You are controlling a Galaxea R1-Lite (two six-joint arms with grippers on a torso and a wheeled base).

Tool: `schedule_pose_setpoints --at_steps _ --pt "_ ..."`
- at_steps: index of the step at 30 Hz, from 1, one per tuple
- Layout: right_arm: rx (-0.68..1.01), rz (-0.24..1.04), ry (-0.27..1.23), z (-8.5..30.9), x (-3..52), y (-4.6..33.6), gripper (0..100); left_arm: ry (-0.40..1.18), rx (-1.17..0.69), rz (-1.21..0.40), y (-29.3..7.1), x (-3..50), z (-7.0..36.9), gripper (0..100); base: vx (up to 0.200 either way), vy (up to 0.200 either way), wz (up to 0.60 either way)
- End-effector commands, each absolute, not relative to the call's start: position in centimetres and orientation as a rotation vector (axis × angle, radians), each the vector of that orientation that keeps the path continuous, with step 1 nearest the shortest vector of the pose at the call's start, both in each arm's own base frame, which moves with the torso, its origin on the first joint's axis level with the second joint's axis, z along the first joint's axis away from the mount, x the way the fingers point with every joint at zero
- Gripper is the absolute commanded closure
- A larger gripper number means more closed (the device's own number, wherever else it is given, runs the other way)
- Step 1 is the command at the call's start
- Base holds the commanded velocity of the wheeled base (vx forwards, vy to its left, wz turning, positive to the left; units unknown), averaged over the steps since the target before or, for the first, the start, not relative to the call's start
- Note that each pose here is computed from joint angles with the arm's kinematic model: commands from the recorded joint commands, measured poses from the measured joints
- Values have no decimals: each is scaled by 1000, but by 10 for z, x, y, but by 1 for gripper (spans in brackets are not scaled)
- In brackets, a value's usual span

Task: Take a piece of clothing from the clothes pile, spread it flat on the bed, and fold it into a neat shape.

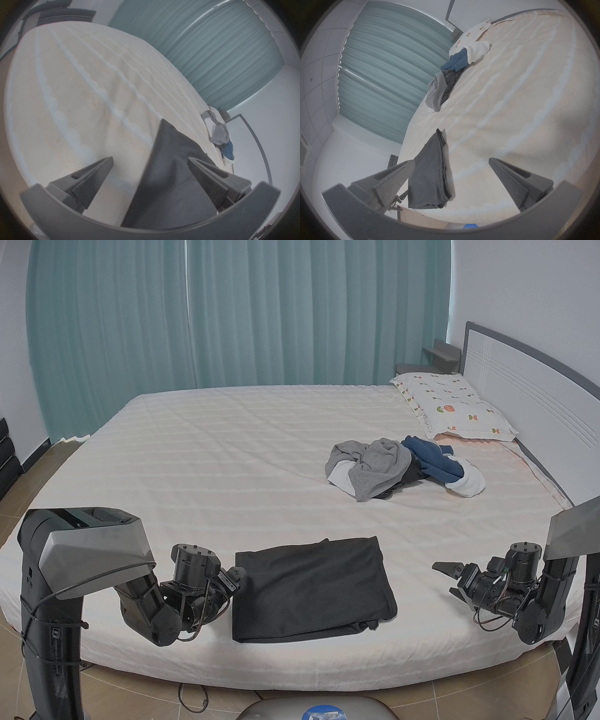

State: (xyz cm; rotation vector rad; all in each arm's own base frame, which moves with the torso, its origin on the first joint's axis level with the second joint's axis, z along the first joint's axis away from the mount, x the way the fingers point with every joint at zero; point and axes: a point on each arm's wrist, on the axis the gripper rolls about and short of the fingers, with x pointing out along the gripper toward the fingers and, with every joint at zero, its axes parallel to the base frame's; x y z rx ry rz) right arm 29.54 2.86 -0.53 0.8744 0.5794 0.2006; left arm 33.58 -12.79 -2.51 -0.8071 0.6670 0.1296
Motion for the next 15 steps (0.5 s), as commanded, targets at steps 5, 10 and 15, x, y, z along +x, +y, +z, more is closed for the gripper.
schedule_pose_setpoints --at_steps 5,10,15 --pt "886 201 646 -37 295 26 0 700 -764 -20 -135 343 -21 0 0 0 0" --pt "897 226 663 -39 295 26 0 695 -753 -40 -138 346 -25 0 0 0 0" --pt "899 228 666 -39 295 27 0 684 -733 -57 -139 346 -29 0 0 0 0"
